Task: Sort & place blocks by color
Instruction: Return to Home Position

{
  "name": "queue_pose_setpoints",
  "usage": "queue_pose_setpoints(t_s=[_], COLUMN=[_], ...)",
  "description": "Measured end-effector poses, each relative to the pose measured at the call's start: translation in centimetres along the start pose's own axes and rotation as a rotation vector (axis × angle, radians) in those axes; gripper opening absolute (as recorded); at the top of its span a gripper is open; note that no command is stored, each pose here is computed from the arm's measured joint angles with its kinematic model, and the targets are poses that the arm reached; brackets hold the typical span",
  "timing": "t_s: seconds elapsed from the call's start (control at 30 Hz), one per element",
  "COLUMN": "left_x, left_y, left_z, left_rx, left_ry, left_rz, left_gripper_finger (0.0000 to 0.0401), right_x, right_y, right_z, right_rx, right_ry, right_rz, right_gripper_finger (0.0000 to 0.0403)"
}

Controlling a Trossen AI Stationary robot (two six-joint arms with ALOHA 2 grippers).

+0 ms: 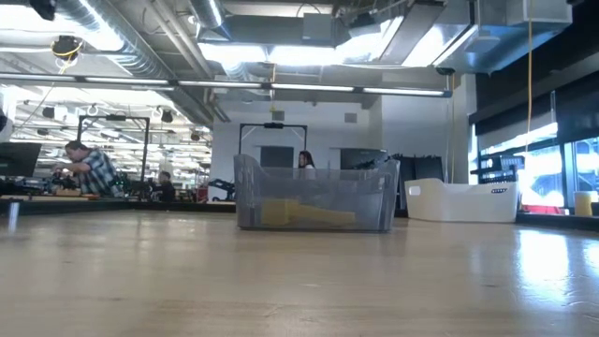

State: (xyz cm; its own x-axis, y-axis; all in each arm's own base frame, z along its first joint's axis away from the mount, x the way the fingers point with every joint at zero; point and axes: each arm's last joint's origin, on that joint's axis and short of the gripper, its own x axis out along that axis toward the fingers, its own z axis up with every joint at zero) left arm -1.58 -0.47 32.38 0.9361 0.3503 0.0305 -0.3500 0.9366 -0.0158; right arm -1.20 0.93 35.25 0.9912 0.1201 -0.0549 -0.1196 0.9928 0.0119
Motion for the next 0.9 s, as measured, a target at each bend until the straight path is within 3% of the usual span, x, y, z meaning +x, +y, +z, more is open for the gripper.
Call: queue_pose_setpoints(t_s=[0.2, 0.4, 0.9], left_x=[2.7, 5.2, 9.5], left_y=[-0.1, -0.2, -0.4], left_z=[-1.6, -3.8, -10.1], left_rx=[0.0, 0.0, -0.004], left_ry=[-0.05, -0.076, -0.166], left_rz=[-0.021, -0.038, -0.097], left_gripper_finger=[0.0, 0.0, 0.0], right_x=[0.3, 2.0, 6.2], right_y=[-0.1, -0.5, -1.2], right_z=[-3.1, -4.0, -6.9], right_rx=[-0.03, -0.051, -0.103], right_ry=[-0.11, -0.079, -0.22], right_rz=[0.001, 0.011, 0.149], right_gripper_finger=[0.0, 0.0, 0.0])
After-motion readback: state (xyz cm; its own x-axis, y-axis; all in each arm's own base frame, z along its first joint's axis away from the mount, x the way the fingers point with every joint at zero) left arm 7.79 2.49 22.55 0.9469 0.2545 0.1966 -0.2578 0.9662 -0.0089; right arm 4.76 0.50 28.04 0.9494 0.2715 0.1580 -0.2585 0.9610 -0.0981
